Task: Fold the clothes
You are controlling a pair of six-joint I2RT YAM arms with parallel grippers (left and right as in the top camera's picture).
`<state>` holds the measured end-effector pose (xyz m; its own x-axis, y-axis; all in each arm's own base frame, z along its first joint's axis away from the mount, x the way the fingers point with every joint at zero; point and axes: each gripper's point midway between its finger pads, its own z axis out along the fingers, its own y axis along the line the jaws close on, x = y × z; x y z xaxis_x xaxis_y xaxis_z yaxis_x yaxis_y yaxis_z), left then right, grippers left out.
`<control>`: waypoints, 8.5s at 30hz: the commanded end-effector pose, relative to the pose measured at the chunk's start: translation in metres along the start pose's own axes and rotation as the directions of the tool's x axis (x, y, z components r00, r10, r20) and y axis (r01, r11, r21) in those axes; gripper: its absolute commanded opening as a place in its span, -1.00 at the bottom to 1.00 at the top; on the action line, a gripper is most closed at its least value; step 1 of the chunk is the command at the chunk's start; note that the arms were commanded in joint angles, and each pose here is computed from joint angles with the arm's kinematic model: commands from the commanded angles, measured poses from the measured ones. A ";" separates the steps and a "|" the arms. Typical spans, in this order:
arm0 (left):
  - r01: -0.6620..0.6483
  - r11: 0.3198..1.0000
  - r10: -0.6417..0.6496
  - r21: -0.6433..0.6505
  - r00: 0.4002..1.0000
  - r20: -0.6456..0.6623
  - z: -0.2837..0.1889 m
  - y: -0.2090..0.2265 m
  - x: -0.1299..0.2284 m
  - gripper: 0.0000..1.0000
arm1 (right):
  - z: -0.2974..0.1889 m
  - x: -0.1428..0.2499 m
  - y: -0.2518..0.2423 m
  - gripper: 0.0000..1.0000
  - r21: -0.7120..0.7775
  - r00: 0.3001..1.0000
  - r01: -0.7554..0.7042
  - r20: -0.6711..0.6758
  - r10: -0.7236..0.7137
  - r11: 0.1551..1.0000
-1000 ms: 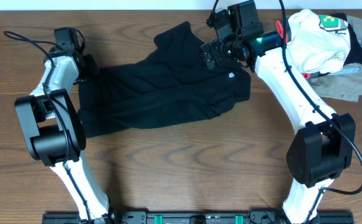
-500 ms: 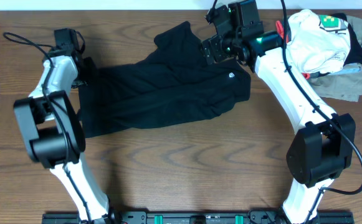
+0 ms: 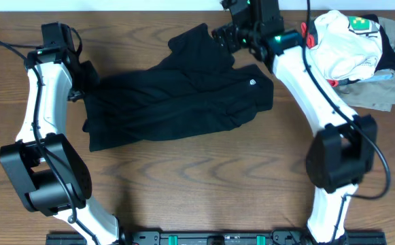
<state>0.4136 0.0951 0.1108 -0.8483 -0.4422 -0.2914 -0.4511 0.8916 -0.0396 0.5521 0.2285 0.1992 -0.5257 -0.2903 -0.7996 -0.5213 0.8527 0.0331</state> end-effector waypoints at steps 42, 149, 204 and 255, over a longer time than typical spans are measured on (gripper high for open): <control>-0.060 0.997 0.061 0.041 0.998 -0.019 -0.005 -0.034 0.013 -0.88 | 0.200 0.066 -0.001 0.43 -0.066 0.982 -0.185 0.028 0.187 0.981; 0.073 0.995 -0.081 -0.073 0.990 -0.114 -0.001 0.066 0.054 0.98 | -0.066 0.196 -0.065 0.06 0.156 0.544 -0.323 -0.776 0.318 0.933; -0.359 0.837 0.485 0.413 0.836 -0.255 0.103 -0.030 0.115 -0.88 | -0.066 0.170 -0.071 0.93 0.111 0.646 -0.269 -0.716 0.264 0.957; -0.316 0.847 0.380 0.427 0.922 -0.071 -0.022 -0.168 0.100 -0.81 | -0.064 0.170 -0.066 0.89 0.106 0.644 -0.267 -0.720 0.259 0.958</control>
<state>0.3943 -0.0965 0.1141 -0.9729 -0.0657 -0.2215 0.0192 0.9323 -0.3611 0.4521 0.0909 0.0846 -0.9642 -0.2624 -0.0370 -0.2647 0.9464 0.1853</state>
